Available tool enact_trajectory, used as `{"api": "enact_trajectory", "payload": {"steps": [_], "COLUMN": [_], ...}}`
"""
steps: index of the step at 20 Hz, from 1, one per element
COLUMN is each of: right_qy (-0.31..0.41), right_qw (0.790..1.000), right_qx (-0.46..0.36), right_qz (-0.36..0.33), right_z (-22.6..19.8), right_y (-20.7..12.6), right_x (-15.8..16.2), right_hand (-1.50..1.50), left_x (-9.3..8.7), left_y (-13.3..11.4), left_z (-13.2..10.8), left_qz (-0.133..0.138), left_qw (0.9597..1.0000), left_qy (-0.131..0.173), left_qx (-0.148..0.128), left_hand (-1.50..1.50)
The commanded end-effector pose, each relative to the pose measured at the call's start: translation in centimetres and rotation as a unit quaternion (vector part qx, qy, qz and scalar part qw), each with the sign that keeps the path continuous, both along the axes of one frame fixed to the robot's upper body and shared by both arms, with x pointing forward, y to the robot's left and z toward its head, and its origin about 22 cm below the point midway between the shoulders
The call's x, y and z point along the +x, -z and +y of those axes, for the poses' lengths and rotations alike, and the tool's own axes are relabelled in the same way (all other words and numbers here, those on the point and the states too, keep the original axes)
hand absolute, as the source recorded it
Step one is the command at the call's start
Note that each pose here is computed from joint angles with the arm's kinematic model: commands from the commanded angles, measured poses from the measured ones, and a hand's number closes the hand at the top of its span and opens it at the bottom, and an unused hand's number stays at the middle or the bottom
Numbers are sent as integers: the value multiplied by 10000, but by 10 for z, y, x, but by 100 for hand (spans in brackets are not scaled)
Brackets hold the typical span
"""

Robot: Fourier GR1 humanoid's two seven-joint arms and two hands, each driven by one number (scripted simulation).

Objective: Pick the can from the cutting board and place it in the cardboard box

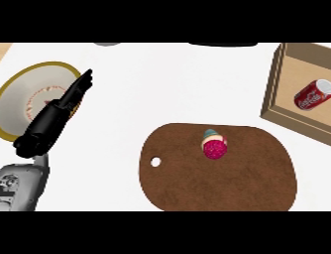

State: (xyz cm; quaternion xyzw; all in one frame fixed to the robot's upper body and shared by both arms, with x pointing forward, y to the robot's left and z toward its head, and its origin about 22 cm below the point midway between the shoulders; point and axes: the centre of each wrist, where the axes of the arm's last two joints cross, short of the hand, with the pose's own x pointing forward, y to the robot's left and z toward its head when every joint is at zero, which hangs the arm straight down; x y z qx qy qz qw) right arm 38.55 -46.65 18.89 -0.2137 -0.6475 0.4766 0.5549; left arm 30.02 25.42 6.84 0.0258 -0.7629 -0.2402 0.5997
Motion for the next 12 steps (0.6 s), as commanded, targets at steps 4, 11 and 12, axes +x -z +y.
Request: {"api": "enact_trajectory", "payload": {"steps": [4, 11, 12], "right_qy": [181, 1172, 1153], "right_qw": [9368, 8961, 8929], "right_qx": [3495, 4279, 4349], "right_qz": [-4, -119, -147], "right_z": [-6, -50, -59], "right_y": [16, -12, -8], "right_x": [4, -25, -34], "right_hand": [-150, -150, -150], "left_x": [-3, 3, -2], "left_y": [-4, -5, 2], "left_z": [0, -3, -6], "left_qz": [7, -86, -43], "left_qw": [10000, 9999, 10000], "left_qy": [16, 108, 2], "left_qx": [-10, 34, -21], "left_hand": [0, 0, 0]}}
